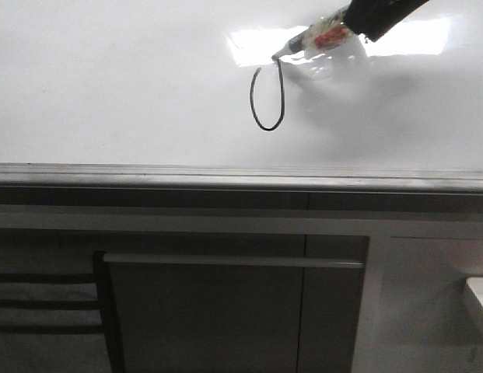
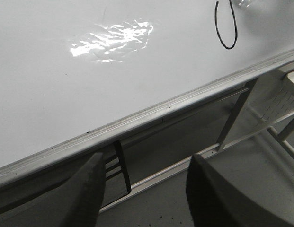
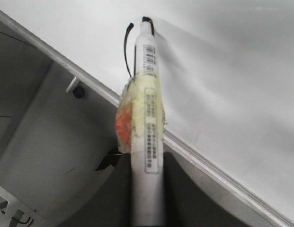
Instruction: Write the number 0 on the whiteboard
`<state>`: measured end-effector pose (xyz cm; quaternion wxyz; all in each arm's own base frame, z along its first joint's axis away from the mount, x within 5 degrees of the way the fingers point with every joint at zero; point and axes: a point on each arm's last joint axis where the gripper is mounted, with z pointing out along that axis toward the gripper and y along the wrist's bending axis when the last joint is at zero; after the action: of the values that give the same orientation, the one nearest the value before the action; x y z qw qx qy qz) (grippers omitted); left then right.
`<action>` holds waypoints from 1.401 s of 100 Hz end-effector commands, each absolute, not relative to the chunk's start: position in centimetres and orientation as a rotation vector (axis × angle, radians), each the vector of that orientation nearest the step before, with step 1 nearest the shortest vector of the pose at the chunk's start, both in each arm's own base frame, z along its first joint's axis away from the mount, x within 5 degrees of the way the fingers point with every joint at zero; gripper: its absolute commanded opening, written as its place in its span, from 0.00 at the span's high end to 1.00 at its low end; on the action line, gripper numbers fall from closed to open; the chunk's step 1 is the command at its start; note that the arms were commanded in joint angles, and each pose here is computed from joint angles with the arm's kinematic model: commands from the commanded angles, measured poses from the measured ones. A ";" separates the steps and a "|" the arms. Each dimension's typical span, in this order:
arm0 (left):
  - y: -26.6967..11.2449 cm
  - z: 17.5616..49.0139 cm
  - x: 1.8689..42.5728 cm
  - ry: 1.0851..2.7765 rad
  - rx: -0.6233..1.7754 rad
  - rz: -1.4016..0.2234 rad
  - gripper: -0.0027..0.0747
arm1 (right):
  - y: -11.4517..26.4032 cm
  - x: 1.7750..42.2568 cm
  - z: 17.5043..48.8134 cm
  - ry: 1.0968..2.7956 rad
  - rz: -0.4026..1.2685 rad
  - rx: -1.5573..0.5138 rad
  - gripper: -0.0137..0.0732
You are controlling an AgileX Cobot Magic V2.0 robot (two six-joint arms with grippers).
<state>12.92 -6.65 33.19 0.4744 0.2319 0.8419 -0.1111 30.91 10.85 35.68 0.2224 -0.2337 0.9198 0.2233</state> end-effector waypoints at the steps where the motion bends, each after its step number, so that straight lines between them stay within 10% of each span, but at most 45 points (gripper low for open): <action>1: -6.7 34.7 13.1 1.965 0.517 -0.299 0.50 | 11.9 31.0 36.8 2.467 0.641 -0.644 0.85; 41: -6.7 34.7 13.1 1.962 0.521 -0.290 0.50 | 10.6 24.3 42.9 2.264 0.591 -0.737 0.85; 91: -7.9 33.4 12.9 2.000 0.924 -0.260 0.50 | 8.6 17.1 34.3 2.293 0.575 -0.757 0.85; 140: -13.5 36.8 14.8 1.839 1.389 -0.482 0.50 | 10.3 16.6 35.1 2.159 0.816 -0.907 0.85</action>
<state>14.79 -11.84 34.68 0.3547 0.5212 0.7588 -0.1636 16.47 9.72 33.45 0.2970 -0.3295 0.8504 0.2829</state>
